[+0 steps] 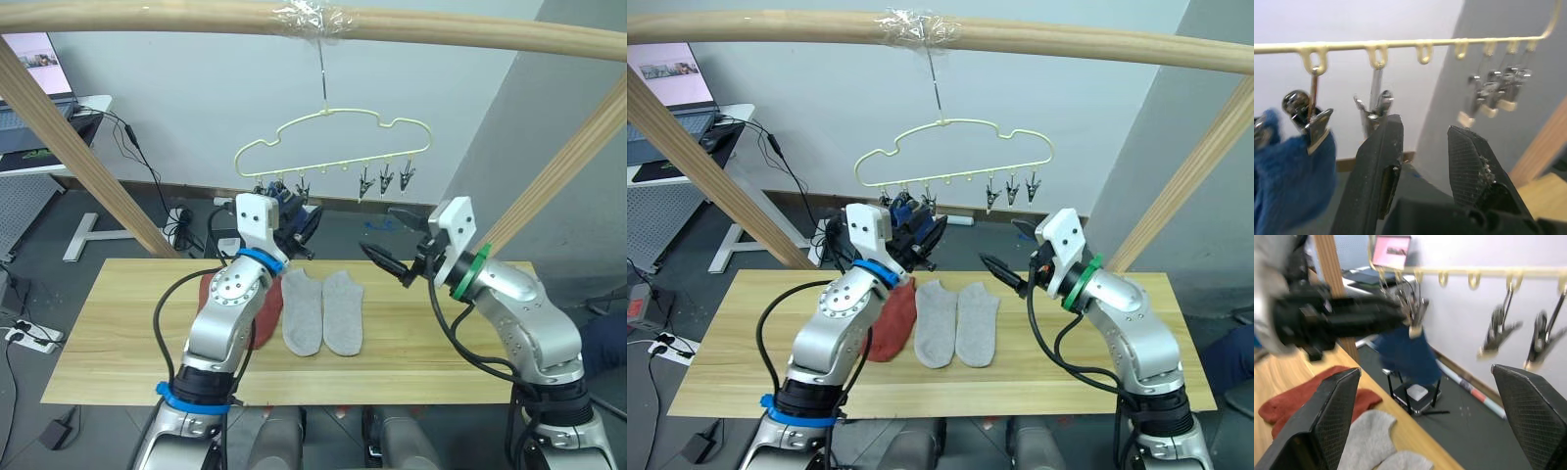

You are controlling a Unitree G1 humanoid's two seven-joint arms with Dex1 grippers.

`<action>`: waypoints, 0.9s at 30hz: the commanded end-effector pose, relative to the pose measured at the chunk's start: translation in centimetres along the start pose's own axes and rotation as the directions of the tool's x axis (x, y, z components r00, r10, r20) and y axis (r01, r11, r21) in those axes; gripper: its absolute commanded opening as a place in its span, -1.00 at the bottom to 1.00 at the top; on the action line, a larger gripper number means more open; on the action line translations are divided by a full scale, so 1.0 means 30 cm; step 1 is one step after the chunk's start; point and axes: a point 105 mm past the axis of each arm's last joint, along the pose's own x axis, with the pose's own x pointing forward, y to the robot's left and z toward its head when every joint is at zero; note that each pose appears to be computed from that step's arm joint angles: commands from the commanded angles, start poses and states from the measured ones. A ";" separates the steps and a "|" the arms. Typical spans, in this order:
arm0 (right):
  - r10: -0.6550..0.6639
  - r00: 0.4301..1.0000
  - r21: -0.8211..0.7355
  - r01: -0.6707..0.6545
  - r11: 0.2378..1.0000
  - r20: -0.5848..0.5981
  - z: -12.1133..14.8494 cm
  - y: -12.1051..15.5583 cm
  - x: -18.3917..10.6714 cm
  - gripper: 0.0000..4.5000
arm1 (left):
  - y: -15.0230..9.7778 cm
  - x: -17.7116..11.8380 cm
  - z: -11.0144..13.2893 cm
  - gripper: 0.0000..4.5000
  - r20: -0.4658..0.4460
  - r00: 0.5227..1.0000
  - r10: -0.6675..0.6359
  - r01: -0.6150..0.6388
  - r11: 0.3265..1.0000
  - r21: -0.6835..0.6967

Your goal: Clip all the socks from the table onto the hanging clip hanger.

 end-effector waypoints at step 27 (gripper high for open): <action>-0.026 0.996 0.036 0.023 0.999 0.081 0.097 -0.006 -0.008 1.00 | 0.041 0.161 0.063 -0.23 0.110 0.992 0.055 -0.061 0.997 0.050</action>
